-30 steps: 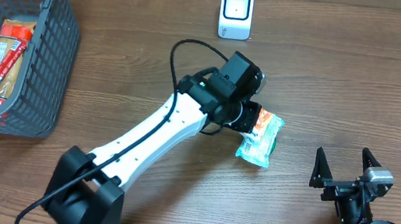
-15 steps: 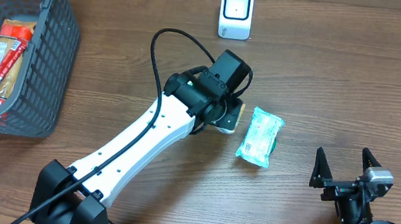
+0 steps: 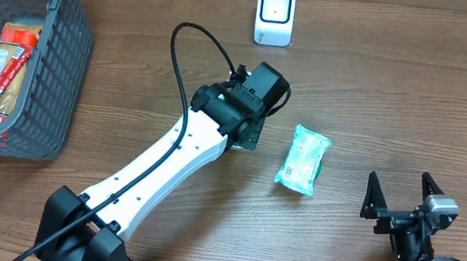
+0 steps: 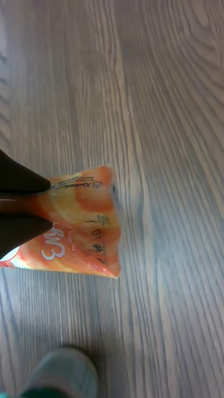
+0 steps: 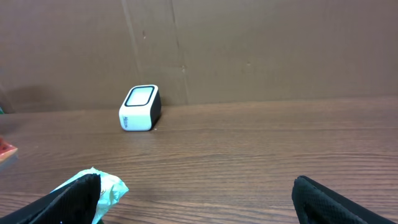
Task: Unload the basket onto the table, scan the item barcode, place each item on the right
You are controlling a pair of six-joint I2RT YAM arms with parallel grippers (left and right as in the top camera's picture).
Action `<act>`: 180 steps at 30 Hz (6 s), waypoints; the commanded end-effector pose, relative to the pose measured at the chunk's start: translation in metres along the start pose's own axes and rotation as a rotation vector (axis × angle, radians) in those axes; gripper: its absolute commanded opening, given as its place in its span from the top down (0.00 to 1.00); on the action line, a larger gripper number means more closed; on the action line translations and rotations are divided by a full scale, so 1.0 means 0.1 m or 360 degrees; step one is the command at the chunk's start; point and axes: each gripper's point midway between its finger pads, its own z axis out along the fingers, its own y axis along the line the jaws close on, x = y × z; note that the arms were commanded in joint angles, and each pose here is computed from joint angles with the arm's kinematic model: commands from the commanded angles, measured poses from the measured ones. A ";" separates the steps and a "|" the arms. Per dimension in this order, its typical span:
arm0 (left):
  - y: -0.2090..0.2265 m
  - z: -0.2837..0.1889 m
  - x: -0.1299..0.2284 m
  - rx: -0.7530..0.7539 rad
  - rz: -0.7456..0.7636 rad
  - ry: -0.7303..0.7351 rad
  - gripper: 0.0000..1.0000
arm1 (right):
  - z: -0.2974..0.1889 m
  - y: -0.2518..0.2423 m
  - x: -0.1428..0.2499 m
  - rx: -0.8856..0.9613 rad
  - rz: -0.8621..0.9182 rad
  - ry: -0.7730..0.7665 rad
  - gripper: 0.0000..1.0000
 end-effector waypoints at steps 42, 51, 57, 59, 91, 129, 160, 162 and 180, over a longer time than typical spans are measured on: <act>0.16 0.81 0.38 -0.0925 0.0096 0.0072 0.96 | 0.00 -0.01 0.02 0.0005 -0.0006 -0.0002 0.00; 0.06 0.80 0.37 -0.0904 0.0116 0.0034 0.96 | 0.00 -0.01 0.02 0.0005 -0.0006 -0.0002 0.00; 0.01 0.83 0.37 -0.0862 0.0093 0.0041 0.96 | 0.00 -0.01 0.02 0.0005 -0.0006 -0.0002 0.00; -0.04 0.86 0.39 -0.0816 0.0071 0.0055 0.96 | 0.00 -0.01 0.02 0.0006 -0.0006 -0.0002 0.00; -0.04 1.01 0.46 -0.0878 0.0252 0.0129 0.81 | 0.00 -0.01 0.02 0.0006 -0.0006 -0.0002 0.00; -0.09 0.49 -0.08 0.0034 -0.0059 0.0399 0.74 | 0.00 -0.01 0.02 0.0006 -0.0006 -0.0002 0.00; 0.46 1.32 0.71 0.0719 -0.0185 0.0561 0.47 | 0.00 -0.01 0.02 0.0005 -0.0006 -0.0002 0.00; 0.45 1.35 0.73 0.0720 -0.0186 0.0548 0.47 | 0.00 -0.01 0.02 0.0005 -0.0006 -0.0002 0.00; 0.32 1.37 0.77 0.0832 -0.0209 0.0528 0.73 | 0.00 -0.01 0.02 0.0006 -0.0006 -0.0002 0.00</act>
